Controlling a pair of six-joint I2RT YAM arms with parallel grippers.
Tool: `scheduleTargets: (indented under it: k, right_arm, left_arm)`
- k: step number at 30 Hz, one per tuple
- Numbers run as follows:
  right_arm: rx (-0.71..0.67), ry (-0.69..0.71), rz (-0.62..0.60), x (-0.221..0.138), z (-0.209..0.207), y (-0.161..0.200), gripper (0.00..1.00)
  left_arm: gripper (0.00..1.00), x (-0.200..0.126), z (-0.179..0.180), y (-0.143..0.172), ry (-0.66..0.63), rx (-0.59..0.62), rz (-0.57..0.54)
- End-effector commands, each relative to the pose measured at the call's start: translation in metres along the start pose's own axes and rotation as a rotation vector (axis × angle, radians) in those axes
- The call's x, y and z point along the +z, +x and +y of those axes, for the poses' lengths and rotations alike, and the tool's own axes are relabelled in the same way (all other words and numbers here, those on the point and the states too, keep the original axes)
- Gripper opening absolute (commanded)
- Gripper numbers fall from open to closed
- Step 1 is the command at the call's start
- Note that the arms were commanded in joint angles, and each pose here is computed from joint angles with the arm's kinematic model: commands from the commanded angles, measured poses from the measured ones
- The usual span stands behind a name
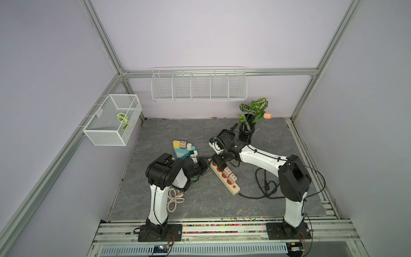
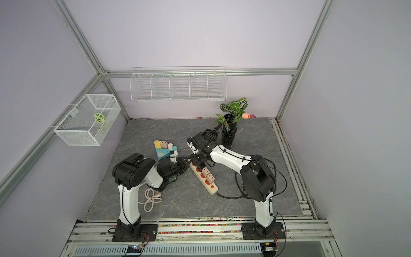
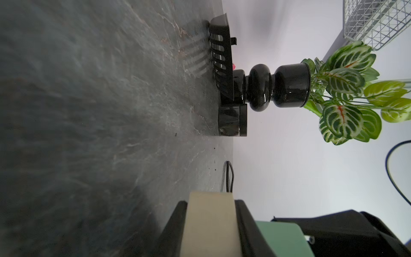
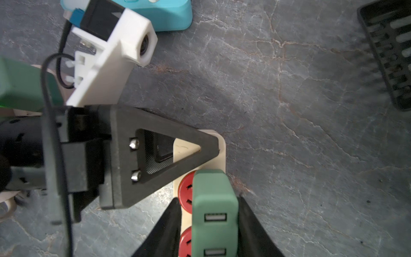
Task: Pull the plug off the socket
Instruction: Remove the plug from the socket.
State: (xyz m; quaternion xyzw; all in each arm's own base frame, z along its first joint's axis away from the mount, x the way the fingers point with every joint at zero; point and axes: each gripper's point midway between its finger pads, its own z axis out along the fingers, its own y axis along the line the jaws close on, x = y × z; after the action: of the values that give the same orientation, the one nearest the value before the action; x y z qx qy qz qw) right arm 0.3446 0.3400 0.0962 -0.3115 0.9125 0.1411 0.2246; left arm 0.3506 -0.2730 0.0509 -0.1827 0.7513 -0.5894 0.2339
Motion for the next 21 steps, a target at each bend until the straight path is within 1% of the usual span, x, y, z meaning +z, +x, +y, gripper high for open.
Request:
scheduleTargets:
  k: [1,5,8,9,10,11,12,13,14,15,18,21]
  right_arm:
    - [0.027,-0.051,0.022,0.005,0.007,0.001,0.38]
    - [0.046,-0.057,0.043,0.011,0.001,0.002,0.40]
    - [0.063,-0.064,0.058,0.014,-0.003,0.005,0.40]
    - [0.065,-0.070,0.061,0.014,-0.003,0.005,0.39]
    - [0.064,-0.068,0.062,0.013,-0.003,0.005,0.37]
    - [0.060,-0.066,0.055,0.011,-0.003,0.003,0.32]
    - [0.054,-0.071,0.046,0.008,-0.002,0.002,0.25]
    - [0.050,-0.067,0.038,0.004,-0.003,0.000,0.14]
    - [0.045,-0.066,0.027,0.000,-0.002,-0.003,0.05]
    - [0.040,-0.071,0.015,-0.005,-0.001,-0.006,0.00]
    - [0.009,-0.129,-0.015,-0.022,0.011,-0.019,0.00]
    - [-0.007,-0.127,-0.010,-0.034,0.012,-0.027,0.00]
  left_arm:
    - [0.00,0.000,0.011,0.009,-0.012,0.059,0.028]
    - [0.00,0.003,0.010,0.009,-0.002,0.052,0.038]
    - [0.00,0.003,0.008,0.010,0.003,0.053,0.040]
    - [0.00,0.004,0.008,0.010,0.002,0.052,0.042]
    - [0.00,0.004,0.007,0.009,0.003,0.054,0.043]
    - [0.00,0.004,0.006,0.009,0.003,0.056,0.043]
    - [0.00,0.004,0.007,0.009,0.000,0.056,0.041]
    - [0.00,0.004,0.008,0.009,-0.008,0.058,0.038]
    - [0.00,0.004,0.011,0.008,-0.022,0.056,0.036]
    - [0.00,0.004,0.015,0.008,-0.043,0.056,0.036]
    - [0.00,0.006,0.035,0.008,-0.141,0.061,0.042]
    - [0.00,0.006,0.047,0.011,-0.183,0.061,0.040]
